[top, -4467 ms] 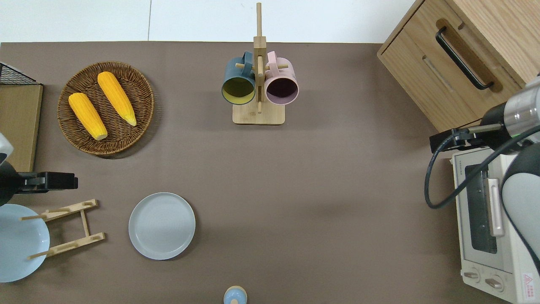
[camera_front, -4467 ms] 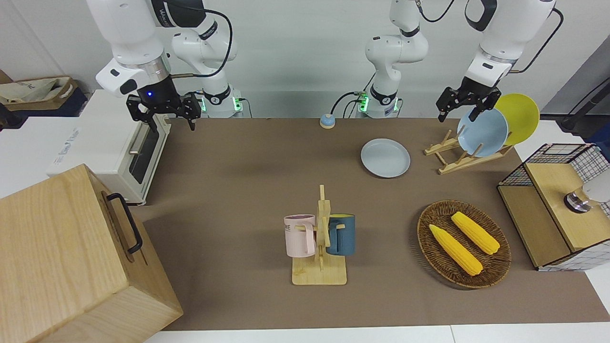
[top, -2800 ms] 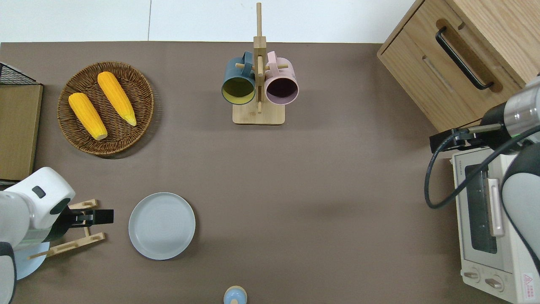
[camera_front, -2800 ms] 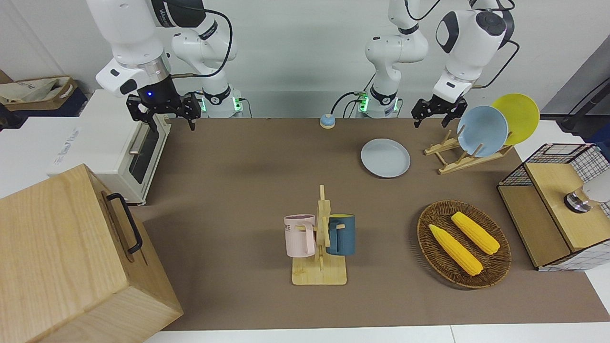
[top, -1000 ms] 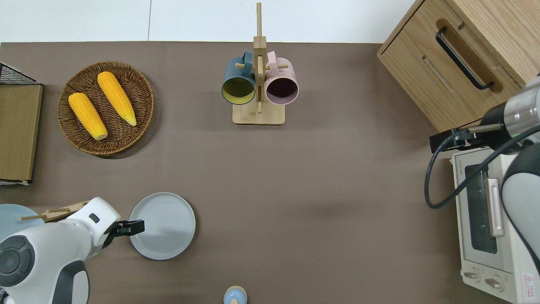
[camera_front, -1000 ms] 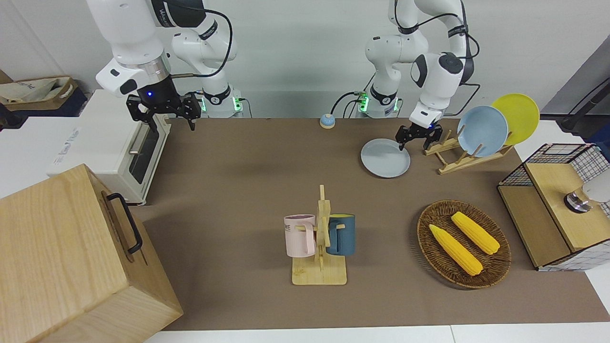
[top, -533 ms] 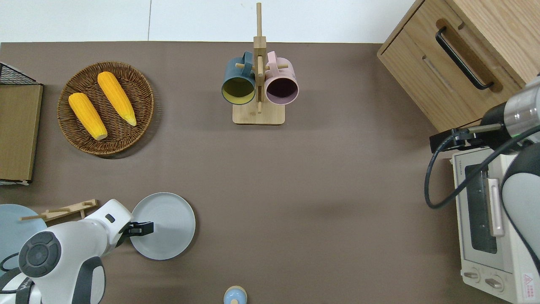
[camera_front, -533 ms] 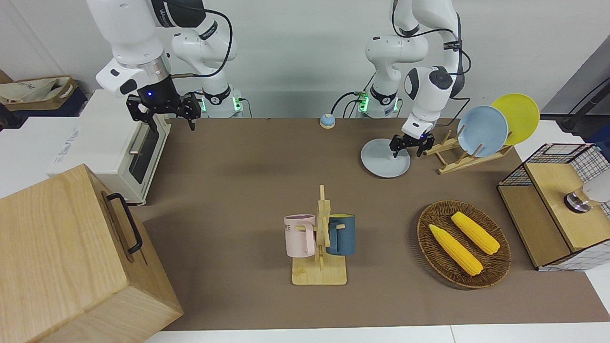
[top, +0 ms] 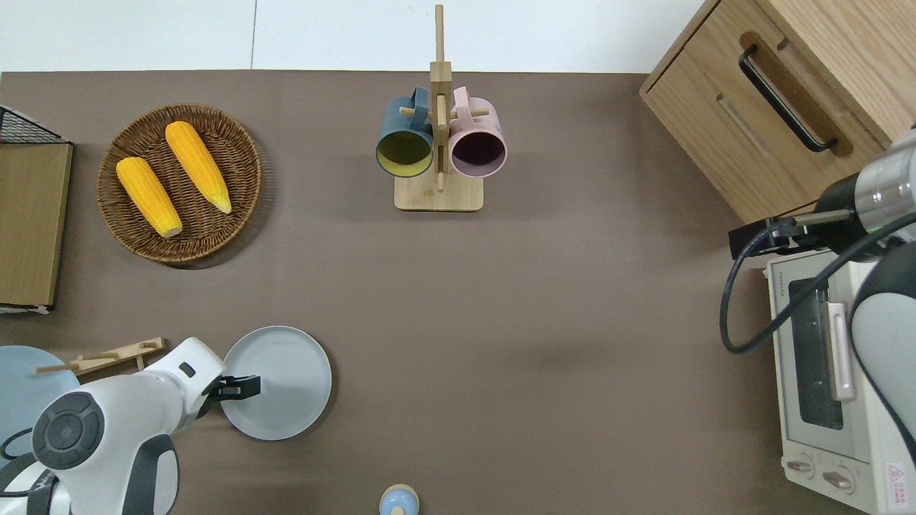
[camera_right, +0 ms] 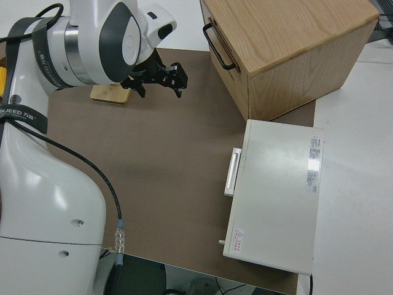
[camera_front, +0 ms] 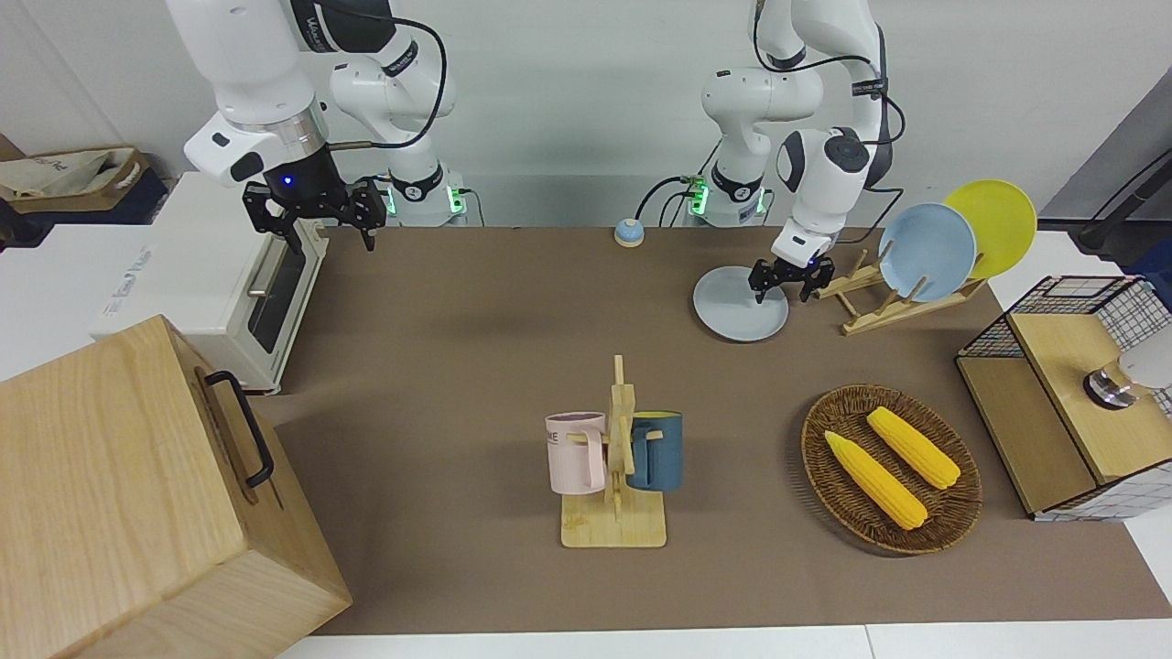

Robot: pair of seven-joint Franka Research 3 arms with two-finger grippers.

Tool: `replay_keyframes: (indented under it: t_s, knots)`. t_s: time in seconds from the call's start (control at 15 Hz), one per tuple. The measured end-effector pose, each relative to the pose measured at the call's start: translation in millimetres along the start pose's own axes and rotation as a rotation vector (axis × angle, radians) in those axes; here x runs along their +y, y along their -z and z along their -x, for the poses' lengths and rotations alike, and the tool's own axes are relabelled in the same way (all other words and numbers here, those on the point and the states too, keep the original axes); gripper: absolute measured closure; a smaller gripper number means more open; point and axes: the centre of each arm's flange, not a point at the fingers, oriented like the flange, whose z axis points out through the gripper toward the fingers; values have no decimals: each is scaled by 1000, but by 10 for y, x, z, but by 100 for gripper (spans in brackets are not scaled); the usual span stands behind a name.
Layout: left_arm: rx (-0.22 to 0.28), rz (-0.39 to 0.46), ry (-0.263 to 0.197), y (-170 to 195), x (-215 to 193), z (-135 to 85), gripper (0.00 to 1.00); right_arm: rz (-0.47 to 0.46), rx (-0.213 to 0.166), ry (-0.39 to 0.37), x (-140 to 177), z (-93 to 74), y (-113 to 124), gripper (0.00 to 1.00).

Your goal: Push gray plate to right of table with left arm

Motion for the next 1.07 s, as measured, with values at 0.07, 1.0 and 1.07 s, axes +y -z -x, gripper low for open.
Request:
replay_keyframes:
  t_s: [0.07,1.0,1.07]
  knots:
    - [0,0,0,-1,0,0,4,0,0,0,0,0,0,1]
    - [6,0,-4,-39,11,-17,99,0,0,0,0,0,0,1]
    - [6,0,-4,-39,11,-17,99,0,0,0,0,0,0,1]
